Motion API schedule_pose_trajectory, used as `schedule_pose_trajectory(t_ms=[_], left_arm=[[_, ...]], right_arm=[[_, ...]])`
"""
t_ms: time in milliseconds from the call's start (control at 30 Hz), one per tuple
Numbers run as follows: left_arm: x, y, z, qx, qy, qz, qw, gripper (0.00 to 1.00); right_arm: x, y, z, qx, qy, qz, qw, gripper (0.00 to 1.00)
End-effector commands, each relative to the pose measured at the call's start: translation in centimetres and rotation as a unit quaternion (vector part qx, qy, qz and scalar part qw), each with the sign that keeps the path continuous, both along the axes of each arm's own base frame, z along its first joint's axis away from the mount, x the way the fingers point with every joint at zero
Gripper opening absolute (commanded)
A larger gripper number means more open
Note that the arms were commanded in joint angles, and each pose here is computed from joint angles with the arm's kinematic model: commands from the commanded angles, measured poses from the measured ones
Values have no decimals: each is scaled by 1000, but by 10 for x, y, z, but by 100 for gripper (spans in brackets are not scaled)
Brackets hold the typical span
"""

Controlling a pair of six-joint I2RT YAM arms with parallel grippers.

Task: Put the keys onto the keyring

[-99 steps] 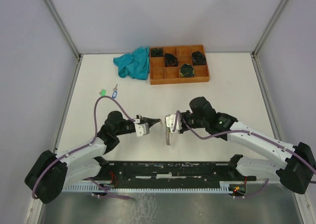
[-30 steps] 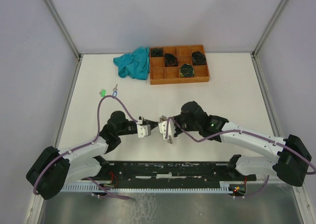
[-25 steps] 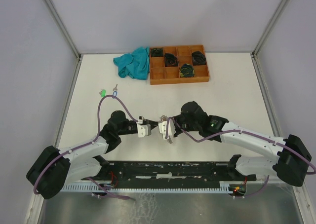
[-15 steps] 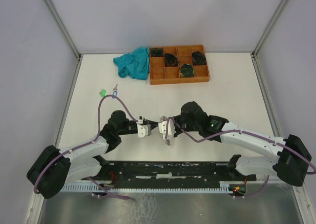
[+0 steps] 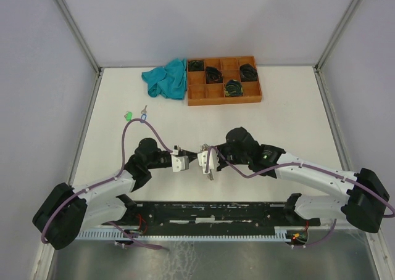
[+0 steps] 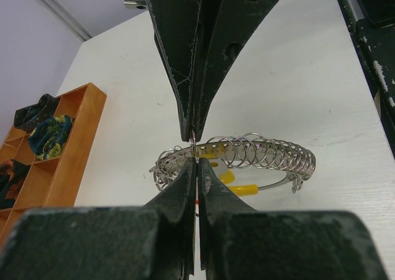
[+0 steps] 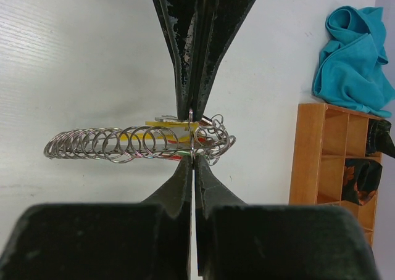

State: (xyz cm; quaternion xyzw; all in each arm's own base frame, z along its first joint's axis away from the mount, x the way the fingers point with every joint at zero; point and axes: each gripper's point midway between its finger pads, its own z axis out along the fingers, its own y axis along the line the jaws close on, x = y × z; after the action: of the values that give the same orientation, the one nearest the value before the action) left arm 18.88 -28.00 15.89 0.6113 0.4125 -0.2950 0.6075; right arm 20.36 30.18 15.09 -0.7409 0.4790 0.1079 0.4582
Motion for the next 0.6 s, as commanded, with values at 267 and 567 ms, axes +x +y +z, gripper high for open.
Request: schedule_pose_trajectory(t_ms=[267,567], left_arm=[[4,-7,24,-22,-25,-5,999,3],[2,-9,22,-20,-19,-12,1000,3]], right_arm=[[6,11,30,46,-25,-4,999,1],[4,14,32,53,-18,-1,998,1]])
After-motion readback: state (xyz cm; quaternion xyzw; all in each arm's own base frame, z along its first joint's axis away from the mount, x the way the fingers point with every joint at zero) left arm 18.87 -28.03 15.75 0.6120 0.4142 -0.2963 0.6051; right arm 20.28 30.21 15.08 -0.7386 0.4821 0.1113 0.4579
